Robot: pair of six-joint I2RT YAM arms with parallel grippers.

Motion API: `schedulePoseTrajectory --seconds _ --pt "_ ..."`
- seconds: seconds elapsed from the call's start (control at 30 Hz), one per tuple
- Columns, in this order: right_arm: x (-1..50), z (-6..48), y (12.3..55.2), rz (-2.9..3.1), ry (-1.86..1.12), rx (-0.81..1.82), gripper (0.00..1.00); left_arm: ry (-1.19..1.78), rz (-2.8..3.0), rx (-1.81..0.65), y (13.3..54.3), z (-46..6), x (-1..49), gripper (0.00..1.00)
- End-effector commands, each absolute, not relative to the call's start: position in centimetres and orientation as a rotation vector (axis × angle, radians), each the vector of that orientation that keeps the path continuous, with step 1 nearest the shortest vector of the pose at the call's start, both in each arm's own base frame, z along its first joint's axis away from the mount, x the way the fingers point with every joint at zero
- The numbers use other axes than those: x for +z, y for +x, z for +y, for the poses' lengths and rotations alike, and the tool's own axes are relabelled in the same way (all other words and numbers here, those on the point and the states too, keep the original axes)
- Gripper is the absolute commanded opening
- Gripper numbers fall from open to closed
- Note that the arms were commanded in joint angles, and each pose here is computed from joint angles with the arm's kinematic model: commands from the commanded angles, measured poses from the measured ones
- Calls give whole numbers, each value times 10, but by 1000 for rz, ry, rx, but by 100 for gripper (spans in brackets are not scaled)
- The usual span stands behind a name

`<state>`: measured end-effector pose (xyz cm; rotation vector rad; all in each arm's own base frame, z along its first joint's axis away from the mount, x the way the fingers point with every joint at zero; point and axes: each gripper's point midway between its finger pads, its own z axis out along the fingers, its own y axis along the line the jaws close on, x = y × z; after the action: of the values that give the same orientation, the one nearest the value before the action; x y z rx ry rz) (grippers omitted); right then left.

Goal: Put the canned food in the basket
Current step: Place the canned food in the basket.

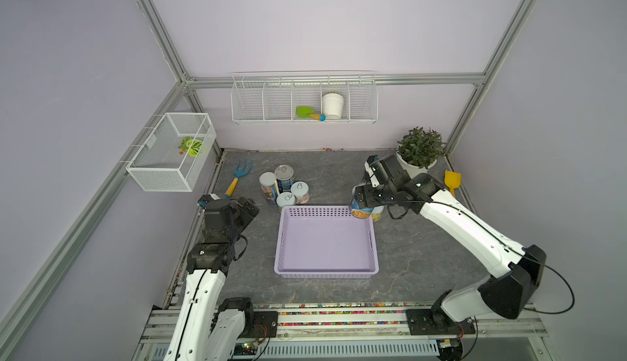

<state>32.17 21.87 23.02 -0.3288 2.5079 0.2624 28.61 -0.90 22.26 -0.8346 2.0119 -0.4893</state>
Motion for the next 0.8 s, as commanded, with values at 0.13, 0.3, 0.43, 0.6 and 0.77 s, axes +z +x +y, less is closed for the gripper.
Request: schedulePoseTrajectory --seconds 0.13,0.3,0.43,0.6,0.77 --pt "222 239 328 2417 -299 355 48 -818 2025 -481 286 -10 217 96" --pt "199 239 333 2471 -316 285 48 -819 2022 -476 286 -9 218 96" --pt "199 247 332 2477 -344 312 45 -820 2021 -475 285 -9 218 96" --pt "192 241 336 2464 -336 241 45 -820 2022 -477 286 -9 217 96" --pt "172 240 344 2480 -333 182 45 -823 2028 -475 287 -9 215 96"
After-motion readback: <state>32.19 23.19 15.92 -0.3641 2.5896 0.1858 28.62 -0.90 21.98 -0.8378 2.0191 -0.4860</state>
